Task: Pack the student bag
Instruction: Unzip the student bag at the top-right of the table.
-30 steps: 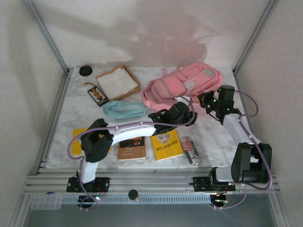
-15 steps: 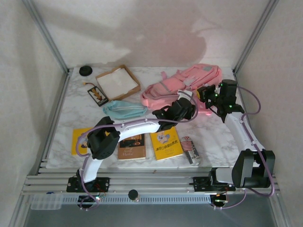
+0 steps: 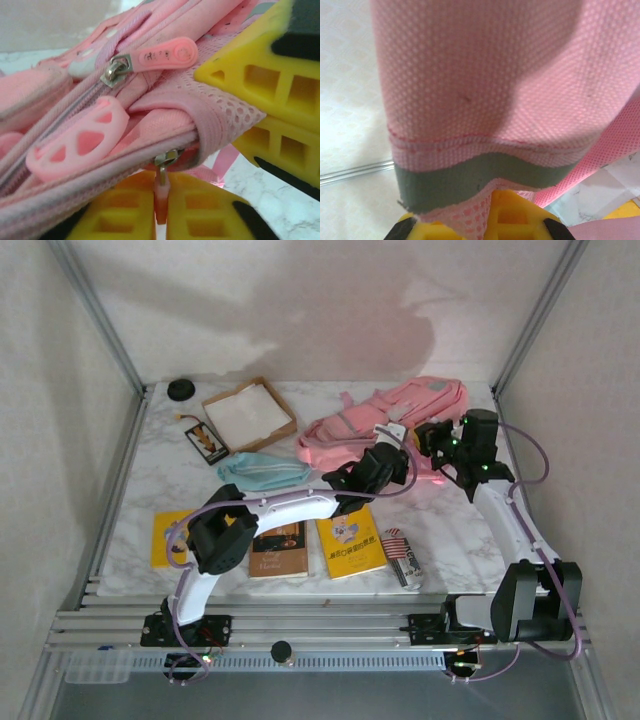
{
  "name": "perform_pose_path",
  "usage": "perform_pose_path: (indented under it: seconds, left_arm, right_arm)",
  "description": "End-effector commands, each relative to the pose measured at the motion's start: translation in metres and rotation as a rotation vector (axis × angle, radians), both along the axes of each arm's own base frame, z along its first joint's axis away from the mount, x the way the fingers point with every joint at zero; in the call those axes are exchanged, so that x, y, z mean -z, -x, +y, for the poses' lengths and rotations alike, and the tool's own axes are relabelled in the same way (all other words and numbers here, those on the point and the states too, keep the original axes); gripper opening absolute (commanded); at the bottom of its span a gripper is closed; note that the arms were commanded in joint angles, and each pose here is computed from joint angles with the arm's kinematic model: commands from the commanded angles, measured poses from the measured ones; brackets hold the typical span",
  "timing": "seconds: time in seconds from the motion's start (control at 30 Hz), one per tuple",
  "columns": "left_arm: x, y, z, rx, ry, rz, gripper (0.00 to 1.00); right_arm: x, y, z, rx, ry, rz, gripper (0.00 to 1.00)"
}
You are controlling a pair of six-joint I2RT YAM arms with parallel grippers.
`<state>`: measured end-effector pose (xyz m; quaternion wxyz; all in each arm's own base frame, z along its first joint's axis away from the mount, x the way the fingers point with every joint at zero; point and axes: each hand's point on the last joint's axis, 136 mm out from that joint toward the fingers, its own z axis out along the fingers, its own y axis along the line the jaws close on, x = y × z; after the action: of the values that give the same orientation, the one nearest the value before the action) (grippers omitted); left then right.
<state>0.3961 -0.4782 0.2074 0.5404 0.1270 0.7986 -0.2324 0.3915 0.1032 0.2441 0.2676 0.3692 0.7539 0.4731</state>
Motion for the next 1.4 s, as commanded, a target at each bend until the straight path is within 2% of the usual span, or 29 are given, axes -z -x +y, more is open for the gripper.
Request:
perform_pose_path:
  seconds: [0.0, 0.03, 0.33, 0.47, 0.7, 0.8, 0.9, 0.93, 1.03, 1.07, 1.17, 1.27, 1.37]
  left_arm:
    - [-0.009, -0.013, 0.017, -0.048, 0.027, -0.037, 0.04]
    - [-0.008, -0.012, 0.02, -0.044, 0.036, -0.034, 0.0]
    - [0.007, 0.0, 0.047, -0.056, 0.05, 0.027, 0.0]
    - [0.021, 0.008, 0.062, -0.052, 0.05, 0.103, 0.0]
    - [0.049, 0.014, 0.107, -0.127, 0.034, 0.248, 0.0]
    - [0.054, 0.024, 0.12, -0.113, 0.015, 0.283, 0.0]
    - [0.049, 0.033, 0.107, -0.021, 0.052, 0.298, 0.0]
    - [0.045, 0.033, 0.098, 0.013, 0.078, 0.294, 0.0]
    - [0.033, 0.027, 0.071, 0.08, 0.138, 0.293, 0.0]
    - [0.03, 0.025, 0.064, 0.091, 0.15, 0.291, 0.0]
    - [0.031, 0.019, 0.052, 0.095, 0.166, 0.304, 0.0]
    - [0.028, 0.024, 0.042, 0.107, 0.167, 0.302, 0.0]
    - [0.03, 0.033, 0.035, 0.13, 0.155, 0.301, 0.0]
  right_arm:
    - [-0.032, 0.004, 0.01, -0.046, -0.018, -0.124, 0.0]
    - [-0.029, 0.004, 0.01, -0.046, -0.018, -0.12, 0.0]
    - [-0.02, -0.004, -0.004, -0.003, 0.03, -0.119, 0.0]
    - [-0.011, -0.012, -0.023, 0.03, 0.054, -0.107, 0.0]
    - [0.003, -0.031, -0.066, 0.071, 0.131, -0.095, 0.0]
    - [0.012, -0.041, -0.085, 0.078, 0.161, -0.074, 0.0]
    - [0.02, -0.045, -0.089, 0.084, 0.19, -0.06, 0.0]
    - [0.021, -0.044, -0.087, 0.081, 0.198, -0.06, 0.04]
    - [0.022, -0.033, -0.077, 0.059, 0.244, -0.031, 0.45]
    - [0.025, -0.026, -0.076, 0.059, 0.265, -0.014, 0.56]
    - [0.033, 0.001, -0.065, 0.037, 0.281, 0.027, 0.79]
    - [0.052, 0.032, -0.053, 0.034, 0.296, 0.123, 0.92]
    - [0.065, 0.052, -0.025, 0.028, 0.161, 0.133, 0.99]
